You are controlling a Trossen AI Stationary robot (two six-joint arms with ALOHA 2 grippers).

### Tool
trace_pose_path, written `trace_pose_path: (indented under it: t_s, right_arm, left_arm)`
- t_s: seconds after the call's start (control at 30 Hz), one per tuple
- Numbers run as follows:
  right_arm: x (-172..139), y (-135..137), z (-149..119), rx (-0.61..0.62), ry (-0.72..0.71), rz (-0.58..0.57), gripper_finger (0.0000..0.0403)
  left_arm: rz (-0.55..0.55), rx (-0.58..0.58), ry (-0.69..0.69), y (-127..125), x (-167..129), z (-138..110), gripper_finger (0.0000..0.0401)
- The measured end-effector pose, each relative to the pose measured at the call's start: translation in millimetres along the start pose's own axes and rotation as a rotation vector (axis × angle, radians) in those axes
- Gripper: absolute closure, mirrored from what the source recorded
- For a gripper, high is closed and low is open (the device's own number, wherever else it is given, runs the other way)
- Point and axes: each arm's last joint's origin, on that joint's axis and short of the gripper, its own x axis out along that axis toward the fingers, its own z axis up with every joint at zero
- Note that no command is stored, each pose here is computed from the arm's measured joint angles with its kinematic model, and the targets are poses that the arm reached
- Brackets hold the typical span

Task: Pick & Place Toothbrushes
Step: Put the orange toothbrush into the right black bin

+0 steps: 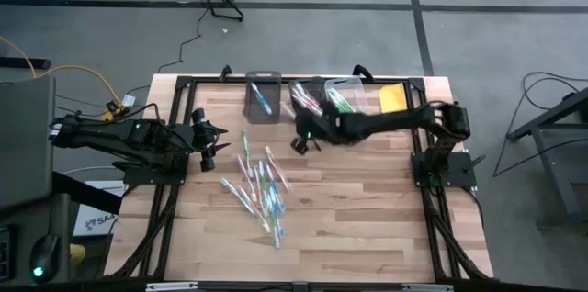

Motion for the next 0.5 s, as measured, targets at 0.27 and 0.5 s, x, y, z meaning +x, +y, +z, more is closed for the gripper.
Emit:
trace_pose_path:
  t_s: [0.27, 0.5]
  right_arm:
    - [32, -57, 13, -0.028, 0.067, -0.044, 0.0389]
    - [48, -102, 19, 0.053, 0.104, -0.03, 0.0389]
  left_arm:
    - [-0.001, 0.001, 0.001, 0, 0, 0, 0.0226]
    - [-0.001, 0.001, 0.001, 0, 0, 0, 0.0226]
